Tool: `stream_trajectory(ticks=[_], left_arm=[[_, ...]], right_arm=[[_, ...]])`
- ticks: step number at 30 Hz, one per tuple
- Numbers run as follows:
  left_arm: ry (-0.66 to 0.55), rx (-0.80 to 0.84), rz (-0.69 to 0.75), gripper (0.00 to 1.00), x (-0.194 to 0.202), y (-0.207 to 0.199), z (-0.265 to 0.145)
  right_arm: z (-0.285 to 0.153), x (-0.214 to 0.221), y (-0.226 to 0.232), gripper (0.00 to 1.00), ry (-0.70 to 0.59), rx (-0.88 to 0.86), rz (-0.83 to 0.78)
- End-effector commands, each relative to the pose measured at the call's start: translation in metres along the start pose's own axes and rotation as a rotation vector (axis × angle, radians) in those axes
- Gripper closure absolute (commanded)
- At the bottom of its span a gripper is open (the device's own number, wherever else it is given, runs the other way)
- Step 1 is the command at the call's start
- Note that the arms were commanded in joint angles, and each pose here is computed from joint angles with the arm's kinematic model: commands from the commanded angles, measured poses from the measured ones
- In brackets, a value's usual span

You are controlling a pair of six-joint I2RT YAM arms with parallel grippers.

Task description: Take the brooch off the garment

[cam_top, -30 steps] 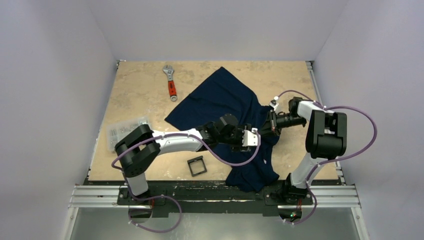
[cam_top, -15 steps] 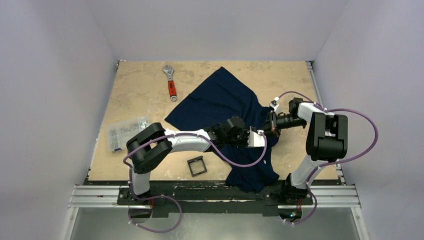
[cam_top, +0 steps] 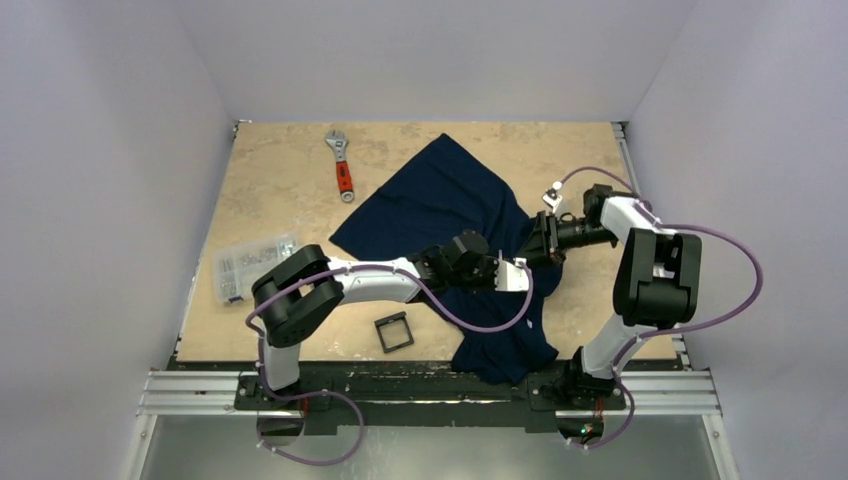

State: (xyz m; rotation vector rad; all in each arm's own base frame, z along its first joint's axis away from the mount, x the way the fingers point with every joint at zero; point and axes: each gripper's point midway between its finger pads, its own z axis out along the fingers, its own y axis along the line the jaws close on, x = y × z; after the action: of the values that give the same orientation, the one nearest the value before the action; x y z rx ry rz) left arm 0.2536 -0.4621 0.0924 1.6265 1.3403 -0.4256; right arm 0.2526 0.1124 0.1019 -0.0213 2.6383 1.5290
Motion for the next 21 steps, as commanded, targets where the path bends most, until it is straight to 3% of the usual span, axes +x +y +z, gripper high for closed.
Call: stream_trajectory(ticks=[1, 7, 13, 18, 21], left_arm=[[-0.100, 0.079, -0.034, 1.00, -0.038, -0.005, -0.013], [-0.105, 0.191, -0.184, 1.00, -0.047, -0.002, -0.021], [-0.107, 0.295, -0.332, 1.00, -0.056, 0.010, -0.032], [-0.146, 0.415, -0.440, 1.00, -0.069, 0.011, -0.040], [-0.160, 0.472, -0.448, 1.00, -0.074, 0.004, -0.043]], right_arm=[[-0.027, -0.019, 0.027, 0.54, -0.072, 0.007, -0.227], [-0.049, -0.034, 0.033, 0.46, -0.159, 0.107, -0.395], [-0.064, -0.031, 0.038, 0.38, -0.239, 0.235, -0.739], [-0.065, -0.019, 0.054, 0.40, -0.312, 0.237, -0.952], [-0.061, -0.003, 0.058, 0.42, -0.260, 0.187, -1.067]])
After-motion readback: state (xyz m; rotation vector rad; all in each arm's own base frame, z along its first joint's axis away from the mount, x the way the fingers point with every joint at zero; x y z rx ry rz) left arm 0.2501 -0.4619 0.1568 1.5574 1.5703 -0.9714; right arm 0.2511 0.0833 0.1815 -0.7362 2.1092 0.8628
